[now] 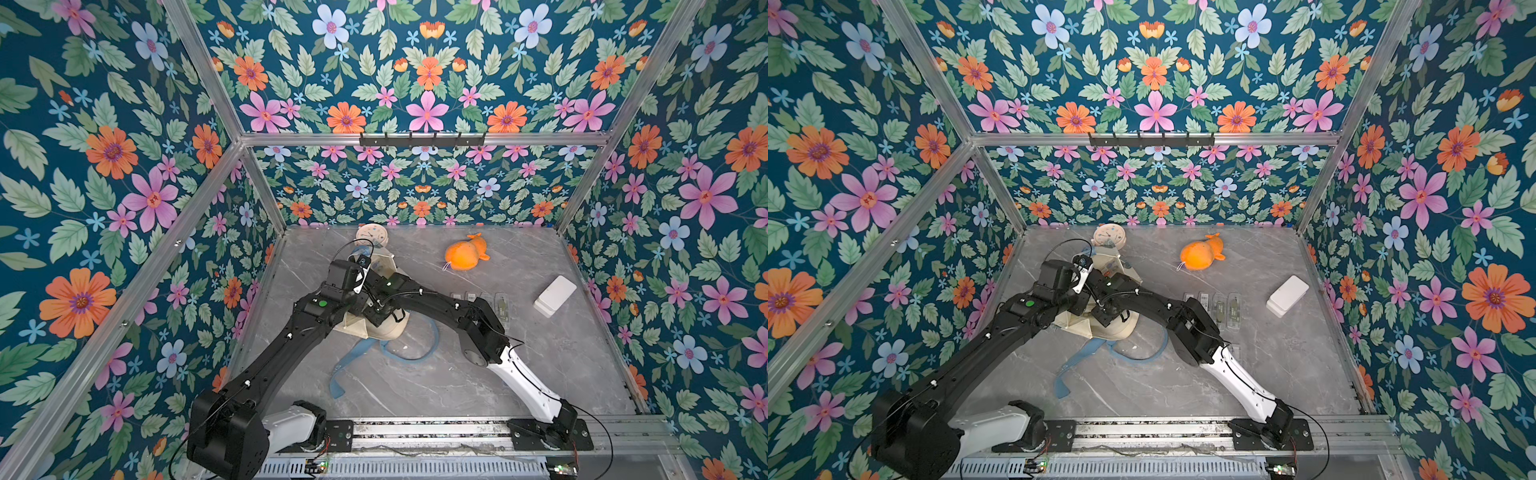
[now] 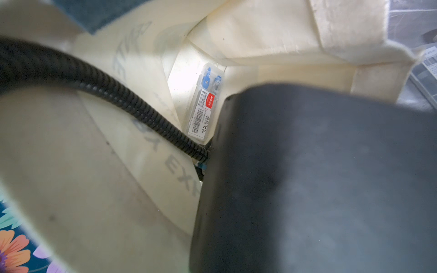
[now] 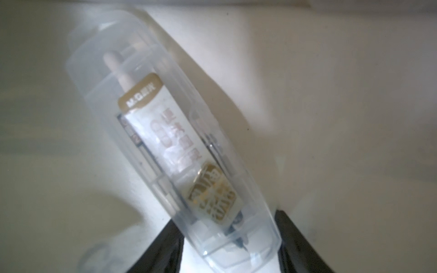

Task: Take out the compass set from the canvas bag
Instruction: Pick up the compass set from the canvas bag.

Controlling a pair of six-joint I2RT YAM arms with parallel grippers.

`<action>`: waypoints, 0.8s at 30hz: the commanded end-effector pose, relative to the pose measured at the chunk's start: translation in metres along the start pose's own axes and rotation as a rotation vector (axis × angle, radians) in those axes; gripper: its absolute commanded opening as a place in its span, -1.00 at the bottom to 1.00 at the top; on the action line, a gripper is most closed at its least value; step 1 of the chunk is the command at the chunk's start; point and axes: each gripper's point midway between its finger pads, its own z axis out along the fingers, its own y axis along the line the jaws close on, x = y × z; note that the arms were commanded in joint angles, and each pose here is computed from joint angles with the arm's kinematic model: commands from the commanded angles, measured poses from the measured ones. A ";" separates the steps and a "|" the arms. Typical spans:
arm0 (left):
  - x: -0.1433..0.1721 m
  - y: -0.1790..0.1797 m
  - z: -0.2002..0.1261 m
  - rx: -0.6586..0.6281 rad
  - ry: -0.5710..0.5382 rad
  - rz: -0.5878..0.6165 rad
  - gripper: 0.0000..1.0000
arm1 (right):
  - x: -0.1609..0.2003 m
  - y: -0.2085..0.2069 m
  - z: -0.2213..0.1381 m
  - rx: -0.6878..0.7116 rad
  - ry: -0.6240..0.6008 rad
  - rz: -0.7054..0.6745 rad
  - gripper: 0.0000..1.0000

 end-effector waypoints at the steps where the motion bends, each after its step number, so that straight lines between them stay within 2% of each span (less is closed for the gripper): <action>1: -0.062 -0.016 -0.012 0.115 -0.254 -0.035 -1.00 | 0.020 0.017 -0.005 -0.002 0.075 -0.046 0.04; 11: -0.062 -0.014 -0.011 0.104 -0.251 -0.044 -1.00 | 0.008 0.020 -0.043 -0.028 0.007 -0.037 -0.19; 24: -0.063 -0.012 -0.008 0.094 -0.242 -0.051 -1.00 | 0.022 0.022 -0.081 -0.054 0.005 0.010 -0.25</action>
